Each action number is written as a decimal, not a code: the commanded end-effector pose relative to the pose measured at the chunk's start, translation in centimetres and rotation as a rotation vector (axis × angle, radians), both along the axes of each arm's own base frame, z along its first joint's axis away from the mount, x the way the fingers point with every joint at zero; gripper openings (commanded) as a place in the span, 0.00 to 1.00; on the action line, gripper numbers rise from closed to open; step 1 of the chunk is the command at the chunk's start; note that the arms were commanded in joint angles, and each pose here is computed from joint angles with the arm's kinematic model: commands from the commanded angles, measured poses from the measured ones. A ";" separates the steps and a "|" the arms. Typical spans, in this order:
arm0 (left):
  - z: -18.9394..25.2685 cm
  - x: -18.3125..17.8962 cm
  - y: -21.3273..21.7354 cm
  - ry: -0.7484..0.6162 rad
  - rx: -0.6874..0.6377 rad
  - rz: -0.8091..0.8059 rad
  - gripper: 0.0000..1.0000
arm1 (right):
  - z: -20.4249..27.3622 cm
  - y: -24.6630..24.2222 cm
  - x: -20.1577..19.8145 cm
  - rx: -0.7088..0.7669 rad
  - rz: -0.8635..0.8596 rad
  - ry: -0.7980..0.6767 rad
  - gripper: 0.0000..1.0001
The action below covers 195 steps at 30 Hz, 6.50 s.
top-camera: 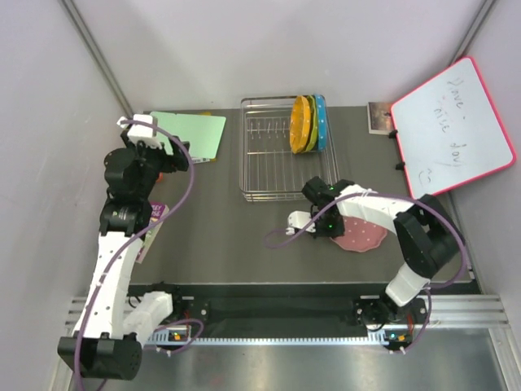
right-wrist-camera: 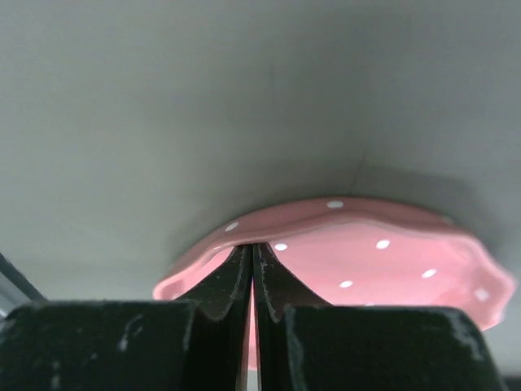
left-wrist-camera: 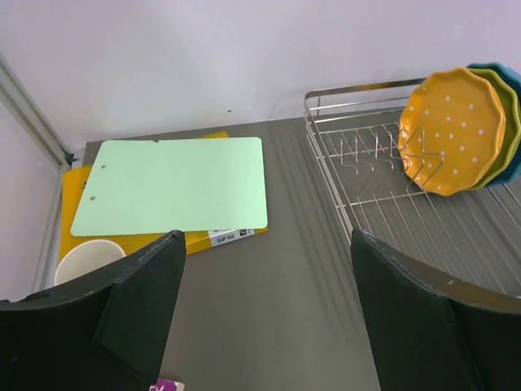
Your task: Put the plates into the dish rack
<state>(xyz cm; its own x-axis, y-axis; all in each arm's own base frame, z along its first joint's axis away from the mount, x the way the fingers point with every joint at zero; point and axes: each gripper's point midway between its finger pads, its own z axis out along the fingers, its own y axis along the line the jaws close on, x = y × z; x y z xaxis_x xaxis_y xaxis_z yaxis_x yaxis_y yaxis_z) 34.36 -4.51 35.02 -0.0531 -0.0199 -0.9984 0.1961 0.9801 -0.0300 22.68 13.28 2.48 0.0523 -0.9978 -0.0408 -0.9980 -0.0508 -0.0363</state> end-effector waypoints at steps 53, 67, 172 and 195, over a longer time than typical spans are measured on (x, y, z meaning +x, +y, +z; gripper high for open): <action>-20.5 -15.1 -25.4 0.368 0.269 -1.159 0.00 | 11.5 -7.1 1.3 0.859 -0.877 0.500 0.91; -27.4 -13.6 -30.7 0.470 0.267 -1.240 0.00 | 4.4 -8.1 2.2 0.750 -0.796 0.673 0.84; -13.8 -3.4 -7.9 0.220 0.168 -0.378 0.33 | 45.3 12.9 28.7 1.351 -1.214 -1.259 0.00; -13.7 -3.0 -6.5 0.212 0.081 -0.321 0.34 | 32.4 15.0 31.7 1.070 -1.349 -1.280 0.00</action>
<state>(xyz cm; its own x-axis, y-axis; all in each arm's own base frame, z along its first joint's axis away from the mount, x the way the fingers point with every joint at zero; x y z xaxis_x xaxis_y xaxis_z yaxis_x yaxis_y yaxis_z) 30.83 -10.80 19.18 -0.3203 0.1439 -0.9363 0.4887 0.8718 -0.0332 54.54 27.70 32.61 -0.1180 -0.1802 -0.9765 0.1673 0.9657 -0.1985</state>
